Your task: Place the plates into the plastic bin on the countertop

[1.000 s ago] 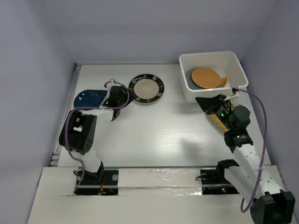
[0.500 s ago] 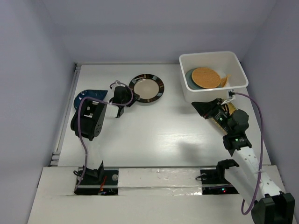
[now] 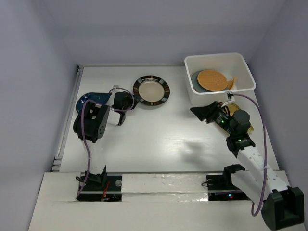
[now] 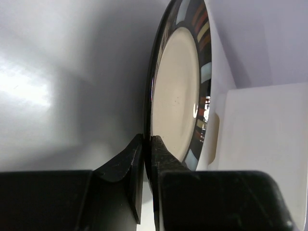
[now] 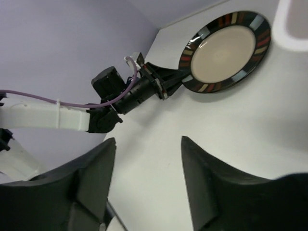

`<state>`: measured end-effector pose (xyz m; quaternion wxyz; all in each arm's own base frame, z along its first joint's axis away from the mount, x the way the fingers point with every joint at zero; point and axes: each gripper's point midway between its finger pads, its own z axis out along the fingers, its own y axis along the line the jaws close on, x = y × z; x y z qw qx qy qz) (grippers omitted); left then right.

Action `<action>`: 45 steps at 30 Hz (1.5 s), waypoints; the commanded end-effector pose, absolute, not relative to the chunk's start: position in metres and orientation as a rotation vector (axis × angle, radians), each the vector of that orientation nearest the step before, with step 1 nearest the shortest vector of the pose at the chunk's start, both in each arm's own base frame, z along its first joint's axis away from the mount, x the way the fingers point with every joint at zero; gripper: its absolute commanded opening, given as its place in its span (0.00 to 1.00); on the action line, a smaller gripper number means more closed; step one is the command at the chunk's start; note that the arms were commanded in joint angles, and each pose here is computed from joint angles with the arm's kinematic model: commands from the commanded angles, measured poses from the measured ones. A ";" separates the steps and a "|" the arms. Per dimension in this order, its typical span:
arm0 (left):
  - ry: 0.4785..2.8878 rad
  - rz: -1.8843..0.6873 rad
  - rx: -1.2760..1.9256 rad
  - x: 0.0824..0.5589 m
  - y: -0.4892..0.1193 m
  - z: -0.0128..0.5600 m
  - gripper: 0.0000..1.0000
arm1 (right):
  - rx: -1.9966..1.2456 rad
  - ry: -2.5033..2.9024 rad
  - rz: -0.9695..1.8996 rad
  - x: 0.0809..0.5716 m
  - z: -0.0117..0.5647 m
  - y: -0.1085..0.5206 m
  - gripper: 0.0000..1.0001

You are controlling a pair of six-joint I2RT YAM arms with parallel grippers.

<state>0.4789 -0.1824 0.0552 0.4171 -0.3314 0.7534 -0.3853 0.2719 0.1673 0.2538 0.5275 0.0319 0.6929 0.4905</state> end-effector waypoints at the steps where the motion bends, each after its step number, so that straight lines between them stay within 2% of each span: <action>1: 1.745 -1.064 -0.732 0.468 -0.179 0.109 0.00 | -0.024 1.609 1.230 0.268 0.272 0.189 0.66; 2: 1.707 -1.087 -0.719 0.464 -0.179 0.121 0.00 | -0.046 1.621 1.258 0.264 0.270 0.201 0.72; 6: 1.607 -1.214 -0.677 0.435 -0.177 0.161 0.00 | -0.048 1.651 1.309 0.267 0.263 0.230 0.83; 14: 1.487 -1.425 -0.575 0.360 -0.179 0.216 0.00 | 0.072 1.763 1.276 0.288 0.230 0.255 0.91; 21: 1.478 -1.482 -0.468 0.325 -0.182 0.246 0.00 | 0.124 1.843 1.139 0.315 0.214 0.253 0.96; 26: 1.486 -1.548 -0.418 0.305 -0.187 0.250 0.00 | 0.109 1.831 1.120 0.325 0.226 0.256 0.97; 34: 1.460 -1.725 -0.280 0.265 -0.201 0.270 0.00 | 0.094 1.777 1.226 0.329 0.238 0.271 0.89; 37: 1.448 -1.722 -0.236 0.258 -0.201 0.279 0.00 | 0.122 1.716 1.268 0.327 0.247 0.269 0.63; 38: 1.477 -1.707 -0.249 0.261 -0.202 0.276 0.00 | 0.130 1.700 1.287 0.325 0.251 0.269 0.41; 39: 1.469 -1.694 -0.239 0.259 -0.201 0.281 0.00 | 0.129 1.682 1.296 0.323 0.256 0.267 0.29; 40: 1.467 -1.664 -0.242 0.262 -0.199 0.281 0.04 | 0.134 1.672 1.299 0.322 0.259 0.267 0.20; 41: 1.490 -1.644 -0.260 0.264 -0.198 0.278 0.09 | 0.146 1.663 1.295 0.323 0.263 0.265 0.05; 42: 1.477 -1.626 -0.252 0.263 -0.196 0.283 0.21 | 0.146 1.637 1.296 0.321 0.274 0.262 0.00; 45: 1.501 -1.518 -0.277 0.271 -0.189 0.283 0.41 | 0.179 1.612 1.244 0.323 0.287 0.252 0.00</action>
